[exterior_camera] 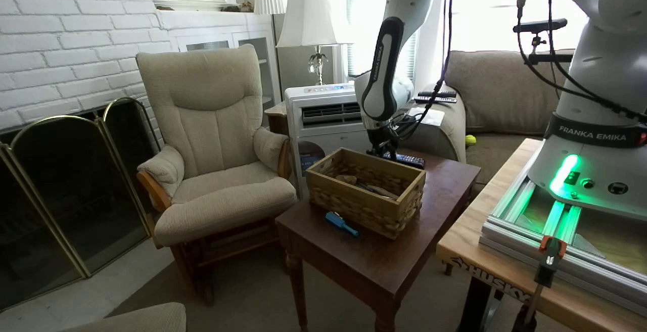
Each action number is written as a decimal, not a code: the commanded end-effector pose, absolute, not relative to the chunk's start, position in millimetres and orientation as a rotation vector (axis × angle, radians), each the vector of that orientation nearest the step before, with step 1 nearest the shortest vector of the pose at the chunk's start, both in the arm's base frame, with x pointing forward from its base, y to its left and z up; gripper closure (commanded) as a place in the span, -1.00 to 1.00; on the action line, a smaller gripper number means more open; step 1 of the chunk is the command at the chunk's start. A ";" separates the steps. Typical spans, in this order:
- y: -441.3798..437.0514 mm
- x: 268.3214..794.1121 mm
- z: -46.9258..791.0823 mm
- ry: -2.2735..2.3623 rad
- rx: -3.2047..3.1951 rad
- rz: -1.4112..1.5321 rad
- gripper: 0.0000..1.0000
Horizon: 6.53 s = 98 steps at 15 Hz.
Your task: Pile up the three brown objects on the table
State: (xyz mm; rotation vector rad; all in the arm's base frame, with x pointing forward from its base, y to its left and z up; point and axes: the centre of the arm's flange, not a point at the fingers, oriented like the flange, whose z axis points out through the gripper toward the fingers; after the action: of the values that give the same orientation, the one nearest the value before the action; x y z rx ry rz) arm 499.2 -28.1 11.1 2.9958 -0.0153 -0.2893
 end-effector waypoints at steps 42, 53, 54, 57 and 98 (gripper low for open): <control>-45.0 490.6 35.5 -0.045 2.890 -0.352 0.88; -51.7 493.6 66.8 -0.037 2.939 -0.304 0.88; -51.1 493.0 68.5 -0.036 2.943 -0.302 0.88; -48.6 491.3 74.4 -0.042 2.960 -0.297 0.88; -31.4 522.8 66.0 -0.994 3.034 -0.280 0.88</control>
State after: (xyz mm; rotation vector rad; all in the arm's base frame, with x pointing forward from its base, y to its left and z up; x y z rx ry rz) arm 514.6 -34.3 76.9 3.0448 -0.9253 -0.2945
